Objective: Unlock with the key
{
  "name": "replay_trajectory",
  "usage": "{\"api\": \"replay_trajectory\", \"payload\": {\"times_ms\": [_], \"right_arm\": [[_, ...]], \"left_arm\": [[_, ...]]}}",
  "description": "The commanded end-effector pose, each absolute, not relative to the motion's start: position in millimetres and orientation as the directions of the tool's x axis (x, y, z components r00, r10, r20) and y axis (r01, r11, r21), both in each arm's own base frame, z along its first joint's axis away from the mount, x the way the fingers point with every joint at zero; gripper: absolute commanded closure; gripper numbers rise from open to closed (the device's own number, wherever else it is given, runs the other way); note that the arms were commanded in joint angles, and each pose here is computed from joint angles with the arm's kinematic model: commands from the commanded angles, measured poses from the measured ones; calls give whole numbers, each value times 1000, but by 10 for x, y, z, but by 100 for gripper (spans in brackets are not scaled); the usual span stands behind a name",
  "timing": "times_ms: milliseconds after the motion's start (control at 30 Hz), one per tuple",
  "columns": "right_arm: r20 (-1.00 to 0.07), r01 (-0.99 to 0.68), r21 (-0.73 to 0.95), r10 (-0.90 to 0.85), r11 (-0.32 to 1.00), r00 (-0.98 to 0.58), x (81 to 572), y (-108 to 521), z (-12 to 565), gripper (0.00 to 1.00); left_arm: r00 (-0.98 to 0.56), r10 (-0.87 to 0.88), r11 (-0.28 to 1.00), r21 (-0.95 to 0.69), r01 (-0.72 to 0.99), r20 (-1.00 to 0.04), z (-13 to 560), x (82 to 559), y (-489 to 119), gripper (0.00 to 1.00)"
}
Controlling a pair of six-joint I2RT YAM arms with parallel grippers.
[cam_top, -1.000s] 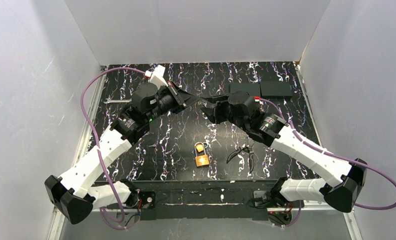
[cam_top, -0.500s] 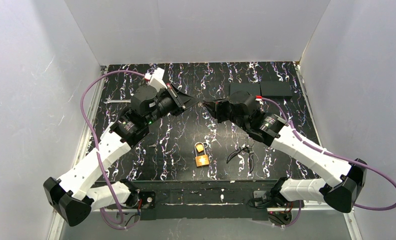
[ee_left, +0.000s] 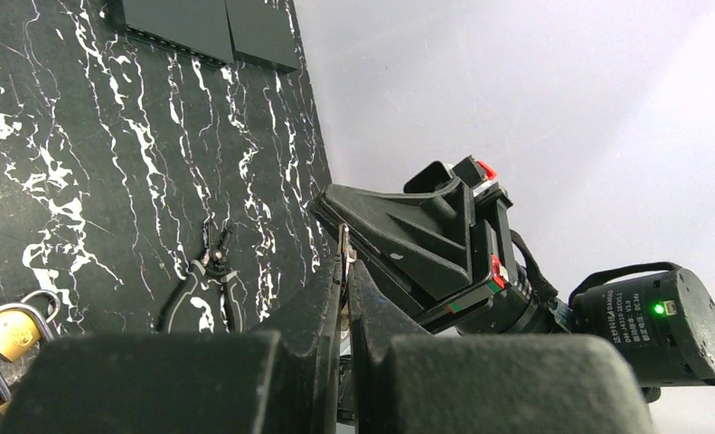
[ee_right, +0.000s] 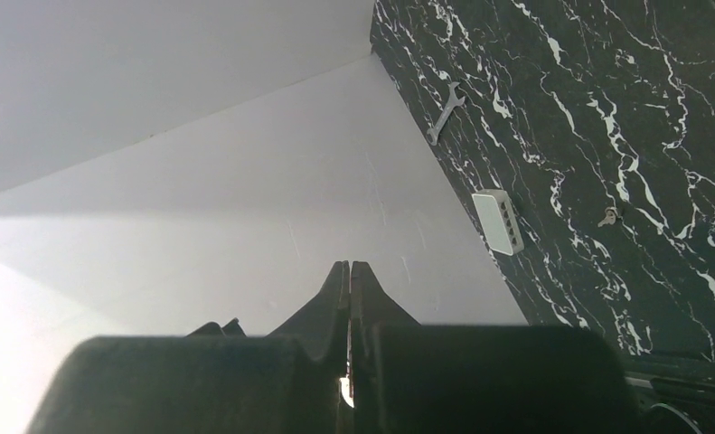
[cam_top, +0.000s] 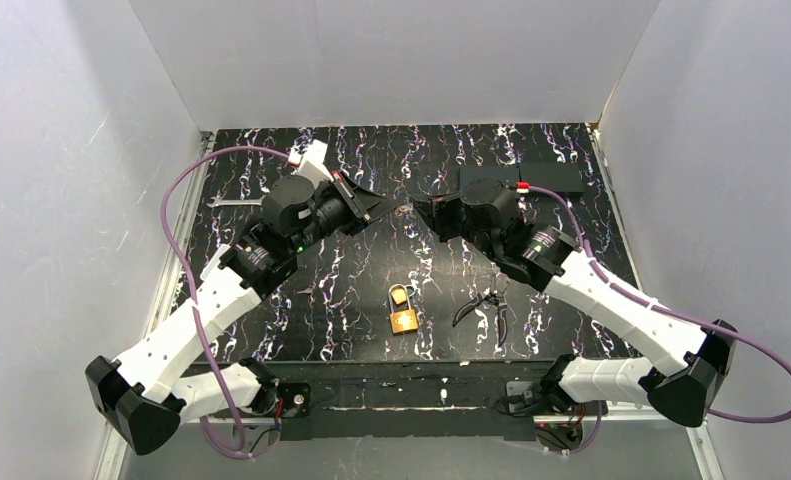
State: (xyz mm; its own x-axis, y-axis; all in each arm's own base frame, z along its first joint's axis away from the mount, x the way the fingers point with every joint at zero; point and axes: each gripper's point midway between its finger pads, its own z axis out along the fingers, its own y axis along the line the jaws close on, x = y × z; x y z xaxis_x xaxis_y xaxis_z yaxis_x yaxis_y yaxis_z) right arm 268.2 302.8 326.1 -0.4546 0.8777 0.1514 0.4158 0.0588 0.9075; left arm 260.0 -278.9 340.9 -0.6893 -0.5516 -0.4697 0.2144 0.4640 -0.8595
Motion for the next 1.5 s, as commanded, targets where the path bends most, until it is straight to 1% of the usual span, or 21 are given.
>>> {"api": "replay_trajectory", "payload": {"times_ms": [0,100,167,233,300,333,367,467,533,633,700,833,900,967,1033,1100,1167,1233,1267,1333,1467], "right_arm": [[133,296,955,888,4,-440,2721,2900,3668,99],[103,258,966,889,18,-446,2731,2877,3763,99],[58,225,973,888,52,-456,2740,2865,3846,99],[22,184,980,885,72,-465,2760,2864,3949,99],[-19,117,990,879,85,-477,2774,2875,4089,99],[-45,70,993,876,90,-480,2776,2879,4169,99],[-63,33,995,874,90,-481,2772,2876,4236,99],[-116,-46,993,873,107,-474,2765,2844,4373,99],[-145,-89,989,871,117,-469,2765,2820,4448,99],[-205,-156,977,854,147,-478,2774,2818,4552,99],[-263,-208,961,836,182,-482,2771,2827,4617,99],[-428,-363,891,775,274,-465,2723,2879,4810,99],[-555,-411,827,678,385,-482,2700,2965,4793,99],[-656,-480,751,592,452,-469,2666,3019,4891,99],[-722,-544,687,534,481,-440,2613,3024,5002,99],[-785,-588,617,461,523,-414,2591,3034,5017,99],[-840,-616,542,364,571,-402,2565,3026,4971,99],[-866,-649,499,325,573,-380,2508,3003,4976,99],[-869,-663,494,338,563,-362,2478,2979,5011,99],[-857,-709,506,375,490,-353,2347,2995,5094,99],[-811,-727,565,422,391,-404,2225,3065,5121,99]], "left_arm": [[-665,-577,460,-862,215,-474,3458,2585,-2732,100],[-662,-581,467,-860,206,-474,3436,2584,-2711,99],[-658,-584,470,-859,204,-476,3436,2583,-2694,90],[-659,-582,469,-859,207,-477,3444,2576,-2694,75],[-665,-575,467,-859,211,-476,3444,2564,-2708,57],[-666,-574,468,-859,209,-476,3447,2562,-2707,44],[-668,-572,473,-857,203,-475,3441,2556,-2700,37],[-670,-557,492,-845,210,-491,3469,2525,-2670,23],[-674,-532,505,-831,233,-513,3505,2472,-2652,20],[-657,-483,517,-794,319,-579,3648,2366,-2614,20],[-637,-469,508,-777,372,-612,3758,2290,-2578,20],[-594,-460,489,-746,452,-660,3959,2146,-2488,19],[-577,-453,492,-730,474,-680,4038,2082,-2434,19],[-565,-445,501,-715,487,-695,4097,2035,-2381,19],[-554,-434,491,-702,517,-711,4179,1972,-2365,19],[-548,-424,474,-692,544,-721,4254,1912,-2362,17],[-548,-412,452,-686,571,-728,4329,1866,-2387,17],[-552,-413,428,-689,585,-725,4402,1840,-2415,16],[-555,-419,414,-696,587,-718,4442,1835,-2430,15],[-563,-438,390,-713,583,-700,4524,1846,-2457,14],[-583,-439,363,-729,581,-684,4631,1859,-2518,15]]}}
